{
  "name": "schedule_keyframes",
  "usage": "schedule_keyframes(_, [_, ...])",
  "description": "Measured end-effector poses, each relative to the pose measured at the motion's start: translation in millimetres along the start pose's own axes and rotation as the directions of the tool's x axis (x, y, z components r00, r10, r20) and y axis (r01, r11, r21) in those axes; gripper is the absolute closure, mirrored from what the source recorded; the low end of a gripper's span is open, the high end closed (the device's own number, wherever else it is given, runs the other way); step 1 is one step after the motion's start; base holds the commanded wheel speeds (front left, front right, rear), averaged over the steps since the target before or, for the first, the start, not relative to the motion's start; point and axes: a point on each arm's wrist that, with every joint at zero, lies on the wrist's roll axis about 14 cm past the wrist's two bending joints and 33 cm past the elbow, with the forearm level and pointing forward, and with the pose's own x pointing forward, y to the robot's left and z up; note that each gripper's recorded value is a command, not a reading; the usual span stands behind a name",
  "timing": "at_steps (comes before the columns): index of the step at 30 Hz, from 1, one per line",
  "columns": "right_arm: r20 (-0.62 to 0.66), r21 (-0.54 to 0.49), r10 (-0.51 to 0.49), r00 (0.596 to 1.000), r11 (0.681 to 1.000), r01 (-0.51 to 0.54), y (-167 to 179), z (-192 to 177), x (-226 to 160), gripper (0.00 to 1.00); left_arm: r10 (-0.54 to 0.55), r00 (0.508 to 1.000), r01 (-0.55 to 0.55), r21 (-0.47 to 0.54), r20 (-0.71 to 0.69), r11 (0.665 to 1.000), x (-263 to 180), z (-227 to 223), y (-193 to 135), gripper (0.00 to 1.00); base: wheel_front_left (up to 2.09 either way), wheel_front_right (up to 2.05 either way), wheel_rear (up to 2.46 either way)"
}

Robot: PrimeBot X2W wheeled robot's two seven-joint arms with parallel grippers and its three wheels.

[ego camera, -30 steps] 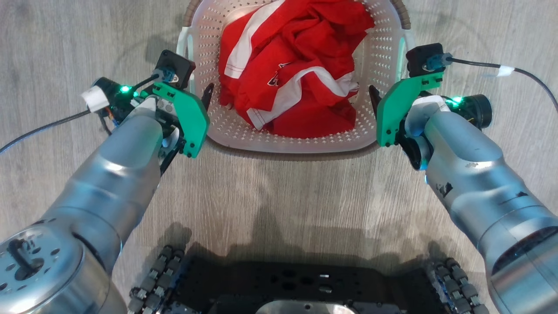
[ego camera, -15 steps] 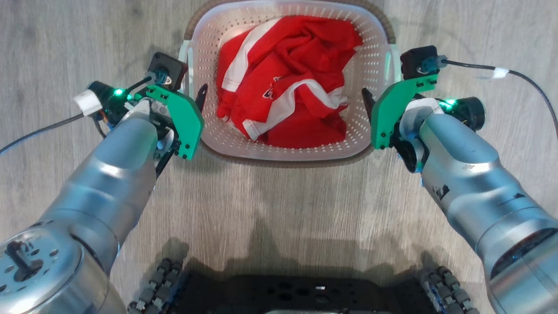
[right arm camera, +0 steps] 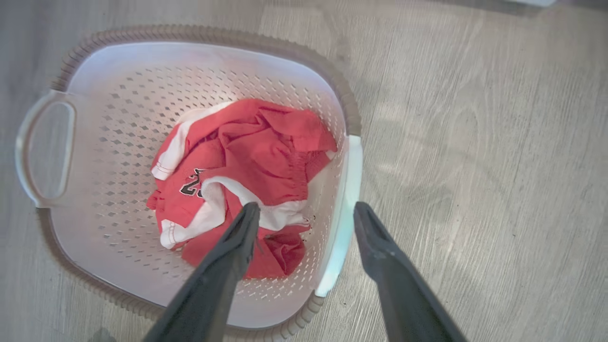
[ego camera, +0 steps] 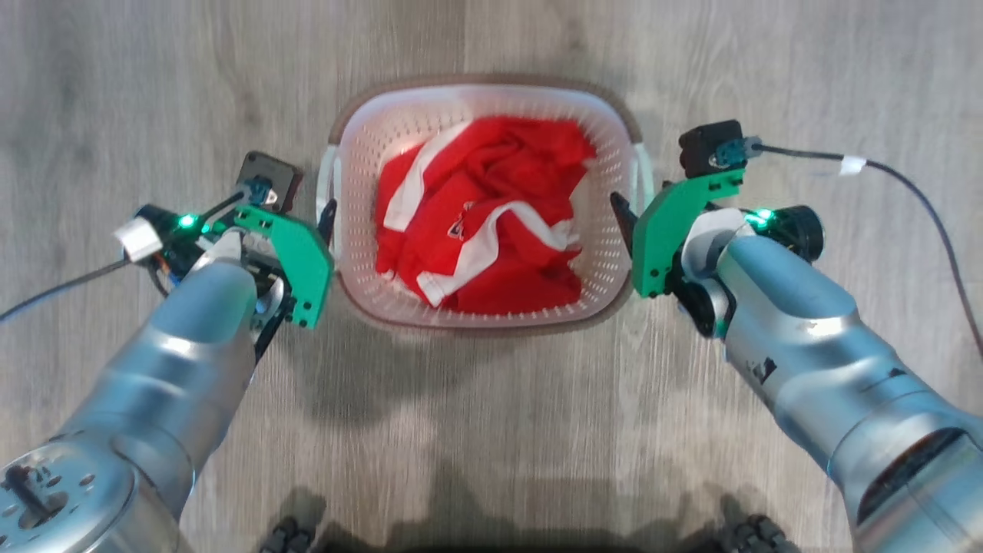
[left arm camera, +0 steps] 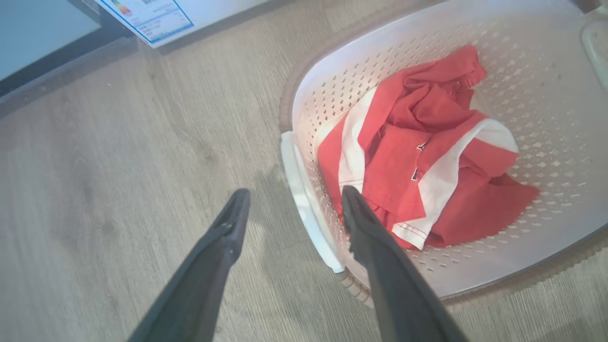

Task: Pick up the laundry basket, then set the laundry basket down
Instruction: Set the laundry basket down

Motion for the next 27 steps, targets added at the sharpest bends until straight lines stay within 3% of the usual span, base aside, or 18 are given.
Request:
schedule_keyframes(7, [0.223, -0.037, 0.009, 0.975, 0.999, 0.000, 17.4, 55.1, -37.8, 0.00, 0.072, 0.977, -0.073, -0.003, 0.203, 0.997, -28.2, 71.2, 9.5, 0.00, 0.00, 0.00, 0.00])
schedule_keyframes(15, [0.496, -0.050, 0.015, 0.868, 0.999, 0.012, 37.0, 128.2, -95.6, 0.00, 0.160, 0.867, -0.147, -0.064, 0.471, 0.987, -91.5, 137.2, 9.5, 0.00, 0.00, 0.00, 0.00])
schedule_keyframes(18, [0.606, -0.049, 0.028, 0.795, 0.999, 0.001, 48.7, 166.0, -126.1, 0.00, 0.181, 0.803, -0.162, -0.085, 0.568, 0.983, -123.2, 153.7, 6.1, 0.00, 0.00, 0.00, 0.00])
schedule_keyframes(22, [0.763, -0.102, 0.089, 0.640, 0.995, -0.016, 74.6, 211.3, -180.3, 0.00, 0.208, 0.683, -0.209, -0.085, 0.700, 0.974, -171.8, 177.3, -2.7, 0.00, 0.00, 0.00, 0.00])
schedule_keyframes(24, [0.802, -0.121, 0.094, 0.590, 0.993, 0.005, 78.5, 209.3, -200.5, 0.00, 0.219, 0.621, -0.217, -0.104, 0.753, 0.971, -196.3, 185.2, -7.3, 0.00, 0.00, 0.00, 0.00])
schedule_keyframes(27, [0.834, -0.104, 0.075, 0.546, 0.994, 0.022, 77.2, 190.8, -223.6, 0.00, 0.237, 0.540, -0.232, -0.128, 0.807, 0.964, -230.3, 188.0, -12.5, 0.00, 0.00, 0.00, 0.00])
